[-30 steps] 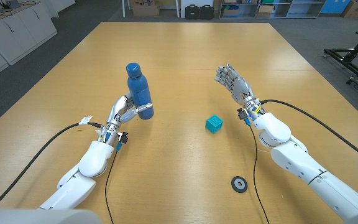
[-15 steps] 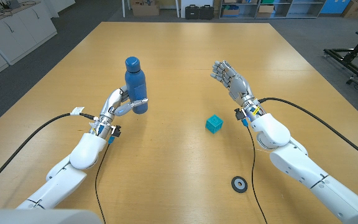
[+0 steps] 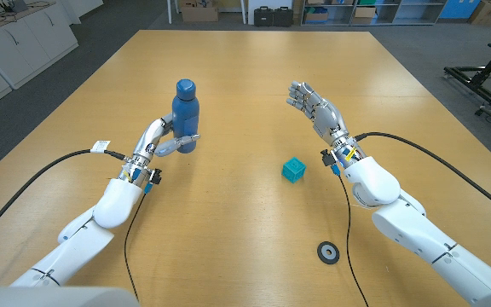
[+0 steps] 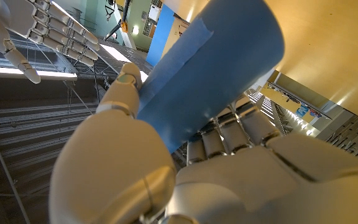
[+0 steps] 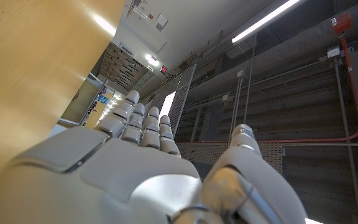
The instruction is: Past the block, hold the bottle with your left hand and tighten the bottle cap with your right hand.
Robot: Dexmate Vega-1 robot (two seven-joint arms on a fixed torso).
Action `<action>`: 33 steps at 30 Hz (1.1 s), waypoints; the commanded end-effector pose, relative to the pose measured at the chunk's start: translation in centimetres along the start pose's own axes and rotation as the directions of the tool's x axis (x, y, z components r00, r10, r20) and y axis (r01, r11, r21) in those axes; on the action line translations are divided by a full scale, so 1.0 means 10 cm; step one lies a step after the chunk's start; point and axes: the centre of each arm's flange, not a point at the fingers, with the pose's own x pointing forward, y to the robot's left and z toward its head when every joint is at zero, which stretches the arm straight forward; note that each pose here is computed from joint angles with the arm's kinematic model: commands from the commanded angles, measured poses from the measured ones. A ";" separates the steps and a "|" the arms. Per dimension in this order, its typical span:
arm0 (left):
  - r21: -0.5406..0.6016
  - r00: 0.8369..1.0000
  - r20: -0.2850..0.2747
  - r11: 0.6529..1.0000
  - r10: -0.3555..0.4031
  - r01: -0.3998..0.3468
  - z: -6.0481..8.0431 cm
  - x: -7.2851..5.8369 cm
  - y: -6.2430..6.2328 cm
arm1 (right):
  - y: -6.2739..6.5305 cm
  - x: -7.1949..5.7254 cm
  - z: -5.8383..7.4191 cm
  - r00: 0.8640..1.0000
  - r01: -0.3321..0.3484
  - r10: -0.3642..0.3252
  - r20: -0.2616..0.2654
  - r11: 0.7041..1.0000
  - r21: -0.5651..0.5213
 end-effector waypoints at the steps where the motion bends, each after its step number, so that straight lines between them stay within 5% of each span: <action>1: 0.085 0.999 0.034 0.996 0.013 -0.016 0.10 -0.01 -0.04 | 0.03 -0.02 0.16 1.000 -0.006 0.008 0.023 0.995 -0.103; 33: 0.123 0.998 0.067 0.992 -0.009 0.001 0.23 -0.06 -0.08 | 0.16 -0.06 0.42 0.998 -0.018 0.035 0.053 0.955 -0.295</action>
